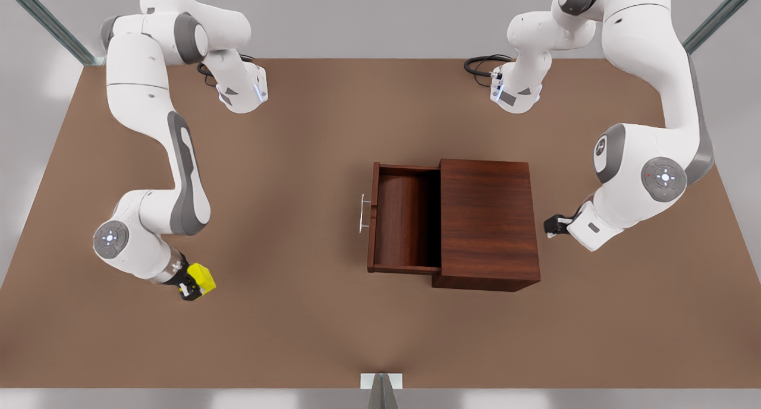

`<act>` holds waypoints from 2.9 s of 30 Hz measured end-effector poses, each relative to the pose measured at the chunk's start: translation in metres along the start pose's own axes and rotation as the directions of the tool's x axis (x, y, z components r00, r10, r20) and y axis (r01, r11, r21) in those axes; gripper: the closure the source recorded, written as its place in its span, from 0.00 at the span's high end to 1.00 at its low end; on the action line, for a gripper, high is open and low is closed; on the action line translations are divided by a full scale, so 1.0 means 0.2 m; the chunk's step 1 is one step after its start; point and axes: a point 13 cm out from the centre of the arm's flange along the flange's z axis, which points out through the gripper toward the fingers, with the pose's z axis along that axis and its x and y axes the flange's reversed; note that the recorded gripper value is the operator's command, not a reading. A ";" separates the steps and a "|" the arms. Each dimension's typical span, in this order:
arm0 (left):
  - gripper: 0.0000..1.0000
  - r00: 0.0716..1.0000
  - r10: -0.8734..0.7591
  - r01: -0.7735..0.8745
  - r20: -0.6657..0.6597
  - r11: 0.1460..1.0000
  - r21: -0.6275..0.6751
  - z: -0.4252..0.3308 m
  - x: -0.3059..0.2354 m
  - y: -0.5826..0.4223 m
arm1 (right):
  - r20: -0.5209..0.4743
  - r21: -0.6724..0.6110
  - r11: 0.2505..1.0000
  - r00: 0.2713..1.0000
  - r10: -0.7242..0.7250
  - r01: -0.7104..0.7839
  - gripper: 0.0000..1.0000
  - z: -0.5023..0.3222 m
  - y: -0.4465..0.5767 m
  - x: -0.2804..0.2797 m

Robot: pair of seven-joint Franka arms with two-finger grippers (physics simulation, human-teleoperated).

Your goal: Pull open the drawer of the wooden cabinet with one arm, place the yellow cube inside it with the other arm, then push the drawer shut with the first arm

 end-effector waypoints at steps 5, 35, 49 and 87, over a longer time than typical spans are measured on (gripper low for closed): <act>1.00 1.000 0.008 -0.008 -0.004 1.000 0.001 0.00 0.00 0.01 | -0.065 0.023 0.999 0.997 -0.041 0.042 0.55 -0.25 0.31 0.60; 1.00 0.999 0.037 -0.037 -0.011 0.999 -0.004 0.00 0.02 0.01 | -0.104 0.133 0.846 0.842 0.529 -0.516 0.64 0.14 0.65 2.85; 1.00 0.996 0.091 -0.092 0.025 0.995 0.030 -0.31 0.17 -0.73 | -0.057 0.115 0.485 0.481 0.875 -0.867 1.00 -1.02 0.24 0.67; 1.00 0.066 -0.998 0.990 0.023 0.069 0.120 1.00 0.59 -2.73 | -0.193 0.157 0.855 0.864 -0.465 0.495 1.00 -0.29 -1.03 0.10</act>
